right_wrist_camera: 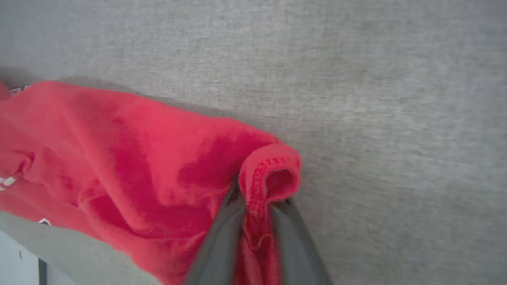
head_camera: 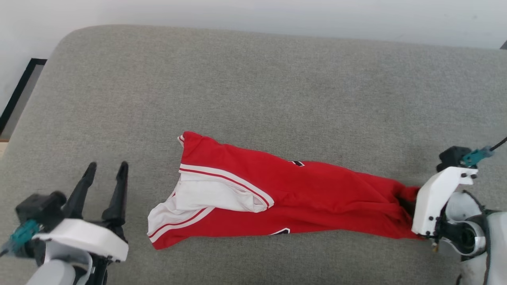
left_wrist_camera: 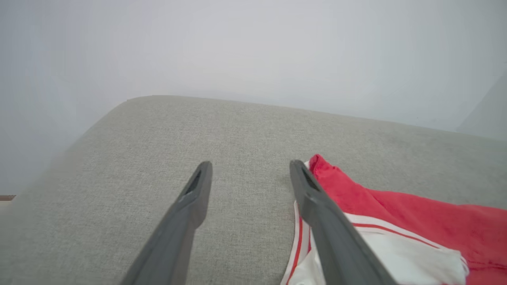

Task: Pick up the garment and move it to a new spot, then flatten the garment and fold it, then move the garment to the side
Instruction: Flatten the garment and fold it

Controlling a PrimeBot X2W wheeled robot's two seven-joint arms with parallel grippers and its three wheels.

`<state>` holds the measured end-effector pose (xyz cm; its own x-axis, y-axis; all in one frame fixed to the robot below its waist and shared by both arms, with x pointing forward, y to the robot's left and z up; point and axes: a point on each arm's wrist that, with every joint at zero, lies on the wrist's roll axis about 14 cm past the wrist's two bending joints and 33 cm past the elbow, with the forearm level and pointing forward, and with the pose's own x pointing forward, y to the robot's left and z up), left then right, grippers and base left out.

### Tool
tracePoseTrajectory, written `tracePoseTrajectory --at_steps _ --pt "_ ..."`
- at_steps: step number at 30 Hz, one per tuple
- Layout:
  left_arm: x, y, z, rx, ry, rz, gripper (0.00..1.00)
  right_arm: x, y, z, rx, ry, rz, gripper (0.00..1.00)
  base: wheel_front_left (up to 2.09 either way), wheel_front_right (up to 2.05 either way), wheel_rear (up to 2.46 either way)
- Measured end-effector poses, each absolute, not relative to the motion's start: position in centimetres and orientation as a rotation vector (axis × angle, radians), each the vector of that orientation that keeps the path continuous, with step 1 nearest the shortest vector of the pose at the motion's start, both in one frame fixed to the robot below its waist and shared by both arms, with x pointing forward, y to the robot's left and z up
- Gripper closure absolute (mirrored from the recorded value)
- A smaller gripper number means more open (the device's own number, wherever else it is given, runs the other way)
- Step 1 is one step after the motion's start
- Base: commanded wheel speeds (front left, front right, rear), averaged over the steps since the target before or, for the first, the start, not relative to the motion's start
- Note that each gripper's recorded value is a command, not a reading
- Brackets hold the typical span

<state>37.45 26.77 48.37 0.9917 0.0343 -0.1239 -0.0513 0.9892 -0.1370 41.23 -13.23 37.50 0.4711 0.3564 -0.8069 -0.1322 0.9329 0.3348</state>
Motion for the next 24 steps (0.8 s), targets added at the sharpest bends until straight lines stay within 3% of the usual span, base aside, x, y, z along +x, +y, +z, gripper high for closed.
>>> tracePoseTrajectory --at_steps 4,10,24 --pt "36.3 27.0 48.2 -0.160 0.095 0.066 0.00 41.3 -12.4 38.3 0.291 1.029 0.333 1.00 0.00 0.00 0.00" --pt "35.1 27.1 47.7 -0.193 0.073 0.090 0.00 42.0 -15.1 40.1 0.314 0.981 0.283 1.00 0.00 0.00 0.00" --pt "35.0 24.3 46.4 -0.262 0.052 0.073 0.00 41.7 -28.7 42.7 0.291 0.909 -0.076 1.00 0.00 0.00 0.00"
